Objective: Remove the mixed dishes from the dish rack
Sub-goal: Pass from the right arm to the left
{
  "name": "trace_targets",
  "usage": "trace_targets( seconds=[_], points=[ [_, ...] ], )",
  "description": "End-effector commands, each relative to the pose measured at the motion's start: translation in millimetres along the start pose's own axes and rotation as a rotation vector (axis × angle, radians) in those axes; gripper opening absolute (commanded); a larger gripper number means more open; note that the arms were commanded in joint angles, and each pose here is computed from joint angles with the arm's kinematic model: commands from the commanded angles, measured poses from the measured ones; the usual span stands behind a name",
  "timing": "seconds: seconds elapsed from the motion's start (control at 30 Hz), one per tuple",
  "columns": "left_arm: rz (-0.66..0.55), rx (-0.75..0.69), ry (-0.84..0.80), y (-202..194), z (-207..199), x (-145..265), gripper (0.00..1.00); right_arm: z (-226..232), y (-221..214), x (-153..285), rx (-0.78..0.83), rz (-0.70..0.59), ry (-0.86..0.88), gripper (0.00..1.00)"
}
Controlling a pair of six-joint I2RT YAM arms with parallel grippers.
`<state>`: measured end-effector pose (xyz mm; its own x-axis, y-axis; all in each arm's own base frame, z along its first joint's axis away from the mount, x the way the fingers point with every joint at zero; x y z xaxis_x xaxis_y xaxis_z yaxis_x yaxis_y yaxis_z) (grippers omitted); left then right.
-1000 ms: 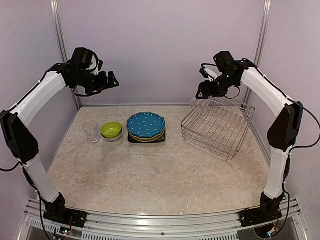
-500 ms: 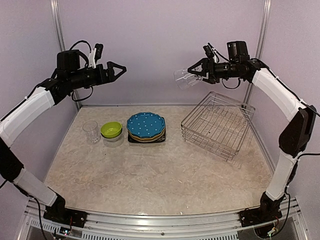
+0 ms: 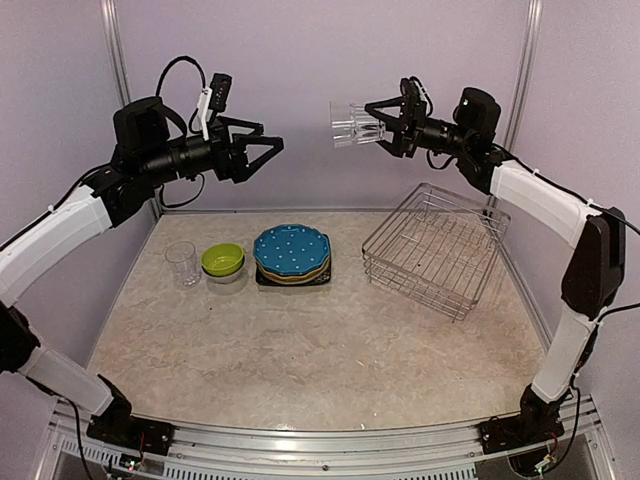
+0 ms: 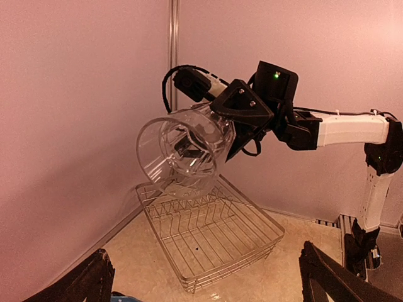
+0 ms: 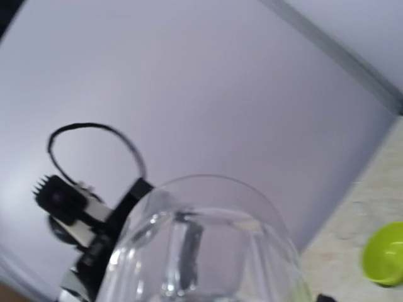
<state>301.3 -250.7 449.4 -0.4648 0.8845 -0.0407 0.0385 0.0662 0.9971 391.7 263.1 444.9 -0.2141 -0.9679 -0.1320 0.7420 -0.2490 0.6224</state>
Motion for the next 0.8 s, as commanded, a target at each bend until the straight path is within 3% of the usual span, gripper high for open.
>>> trace_targets(
  seconds=[0.0, 0.37, 0.77],
  points=[
    [-0.028, -0.167, -0.117, 3.5, -25.5, -3.9, 0.99, 41.6, -8.3, -12.1, 0.027, 0.034, 0.178, 0.25],
    [-0.015, -0.293, -0.208, -1.9, -51.6, -23.0, 0.88, 44.2, -38.3, -40.4, -0.056, 0.11, 0.266, 0.25],
    [0.045, -0.318, -0.21, -12.7, -50.3, -35.1, 0.51, 36.0, -60.3, -62.0, -0.116, 0.17, 0.306, 0.25]
  ],
)
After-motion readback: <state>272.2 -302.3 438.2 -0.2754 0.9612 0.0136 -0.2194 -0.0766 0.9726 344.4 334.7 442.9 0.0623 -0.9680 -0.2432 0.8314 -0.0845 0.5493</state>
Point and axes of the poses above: each gripper's point midway between its finger pads, its own x axis back along the fingers, its own z axis along the line the jaws close on, y = z × x, the point moved 6 cm from there along x, back along the fingers, and after that the axes turned 1 degree about x, right-handed, at the moved point
